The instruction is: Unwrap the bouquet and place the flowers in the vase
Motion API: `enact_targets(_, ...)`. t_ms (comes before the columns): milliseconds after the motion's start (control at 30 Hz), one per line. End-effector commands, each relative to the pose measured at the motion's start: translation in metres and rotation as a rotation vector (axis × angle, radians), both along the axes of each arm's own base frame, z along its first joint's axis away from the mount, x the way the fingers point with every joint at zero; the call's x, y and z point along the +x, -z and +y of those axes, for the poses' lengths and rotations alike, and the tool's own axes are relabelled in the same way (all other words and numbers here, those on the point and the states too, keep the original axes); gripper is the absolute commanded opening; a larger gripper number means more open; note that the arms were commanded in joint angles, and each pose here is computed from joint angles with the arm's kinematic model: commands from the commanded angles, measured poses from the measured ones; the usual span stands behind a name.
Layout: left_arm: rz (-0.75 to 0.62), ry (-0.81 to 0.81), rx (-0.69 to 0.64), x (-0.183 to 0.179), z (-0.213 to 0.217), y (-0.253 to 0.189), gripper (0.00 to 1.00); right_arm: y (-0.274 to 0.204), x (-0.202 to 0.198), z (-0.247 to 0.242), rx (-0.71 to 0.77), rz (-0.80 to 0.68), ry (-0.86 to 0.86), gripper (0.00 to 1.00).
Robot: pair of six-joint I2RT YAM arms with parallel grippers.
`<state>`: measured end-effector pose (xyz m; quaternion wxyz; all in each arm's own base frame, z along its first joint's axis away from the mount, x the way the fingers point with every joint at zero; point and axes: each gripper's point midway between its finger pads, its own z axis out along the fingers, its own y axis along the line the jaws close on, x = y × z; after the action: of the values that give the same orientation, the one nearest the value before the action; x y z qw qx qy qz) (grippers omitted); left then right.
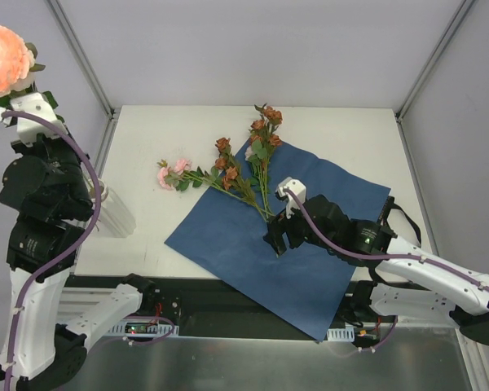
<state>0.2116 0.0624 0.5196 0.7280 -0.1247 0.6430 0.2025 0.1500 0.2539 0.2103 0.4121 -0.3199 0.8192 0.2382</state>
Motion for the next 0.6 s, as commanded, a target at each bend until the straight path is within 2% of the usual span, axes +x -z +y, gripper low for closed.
enact_targets(0,-0.064,-0.073,-0.063,-0.002,0.009,0.006,0.00,-0.007,0.002,-0.003,0.032,-0.015,0.023,0.78)
enact_targets(400,0.063,-0.193,-0.111,0.013,0.015,0.095,0.00,0.000,-0.001,-0.008,0.019,-0.006,0.019,0.78)
enact_targets(567,0.091,-0.201,-0.131,0.023,0.014,0.118,0.00,0.002,-0.002,-0.014,0.013,-0.010,0.029,0.78)
